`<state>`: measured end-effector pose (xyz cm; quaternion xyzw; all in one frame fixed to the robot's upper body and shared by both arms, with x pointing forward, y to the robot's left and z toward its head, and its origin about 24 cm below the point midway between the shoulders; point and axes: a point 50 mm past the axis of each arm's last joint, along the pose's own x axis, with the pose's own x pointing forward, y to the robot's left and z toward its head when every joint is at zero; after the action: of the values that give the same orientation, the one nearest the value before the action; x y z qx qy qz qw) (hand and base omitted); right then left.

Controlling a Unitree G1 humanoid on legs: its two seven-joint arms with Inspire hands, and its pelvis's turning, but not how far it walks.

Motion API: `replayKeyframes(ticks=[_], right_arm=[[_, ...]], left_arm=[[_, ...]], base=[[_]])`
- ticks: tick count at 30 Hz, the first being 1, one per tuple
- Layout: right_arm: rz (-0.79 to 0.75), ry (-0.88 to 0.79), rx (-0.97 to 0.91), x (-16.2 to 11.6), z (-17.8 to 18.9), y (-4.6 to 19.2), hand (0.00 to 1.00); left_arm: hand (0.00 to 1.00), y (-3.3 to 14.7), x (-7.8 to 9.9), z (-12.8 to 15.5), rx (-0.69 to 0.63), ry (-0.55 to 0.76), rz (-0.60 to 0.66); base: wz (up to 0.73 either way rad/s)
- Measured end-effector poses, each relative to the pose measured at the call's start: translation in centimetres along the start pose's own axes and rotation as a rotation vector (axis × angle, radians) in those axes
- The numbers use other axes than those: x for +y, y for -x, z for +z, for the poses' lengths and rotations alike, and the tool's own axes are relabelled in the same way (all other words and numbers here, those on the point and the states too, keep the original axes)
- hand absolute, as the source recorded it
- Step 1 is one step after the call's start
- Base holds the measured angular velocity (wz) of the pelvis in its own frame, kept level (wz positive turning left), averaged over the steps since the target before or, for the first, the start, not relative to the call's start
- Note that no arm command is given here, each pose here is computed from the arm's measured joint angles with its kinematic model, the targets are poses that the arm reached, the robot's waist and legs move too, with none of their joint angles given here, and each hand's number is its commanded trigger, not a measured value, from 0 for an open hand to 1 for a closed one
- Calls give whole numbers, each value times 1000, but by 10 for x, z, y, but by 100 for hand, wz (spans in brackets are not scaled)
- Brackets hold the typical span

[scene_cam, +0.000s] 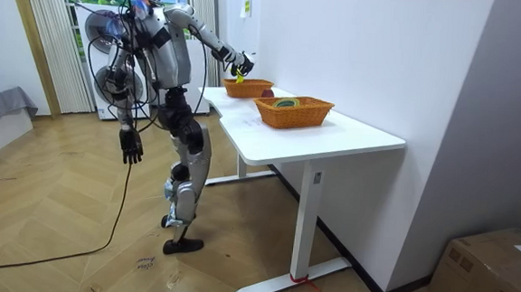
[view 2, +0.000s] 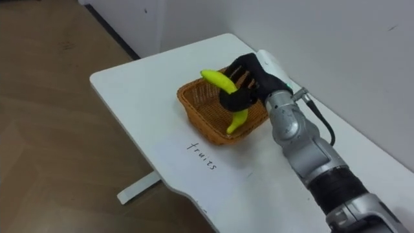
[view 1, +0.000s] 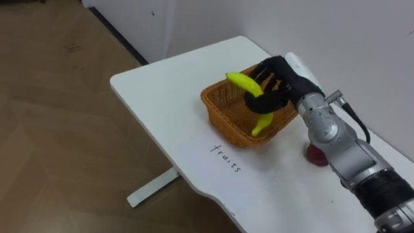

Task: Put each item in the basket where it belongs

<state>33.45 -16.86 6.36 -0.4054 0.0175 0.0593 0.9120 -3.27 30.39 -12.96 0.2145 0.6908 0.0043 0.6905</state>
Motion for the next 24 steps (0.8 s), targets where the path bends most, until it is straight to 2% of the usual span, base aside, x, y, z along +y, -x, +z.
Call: replayKeyframes(ticks=[1,2,3,19,24], right_arm=[[-10,1,0,-1,0,0,75],[-23,1,0,-1,0,0,7],[-38,0,0,-2,0,0,0],[-90,-2,1,-7,-1,0,0],[-85,6,-5,-7,0,1,0]], left_arm=[[0,0,0,2,-7,-1,2],[0,0,1,4,-18,-2,5],[0,0,1,6,-25,-3,10],[0,2,2,1,-39,0,50],[0,1,-6,1,-35,7,31]], base=[[4],[4],[0],[1],[-8]])
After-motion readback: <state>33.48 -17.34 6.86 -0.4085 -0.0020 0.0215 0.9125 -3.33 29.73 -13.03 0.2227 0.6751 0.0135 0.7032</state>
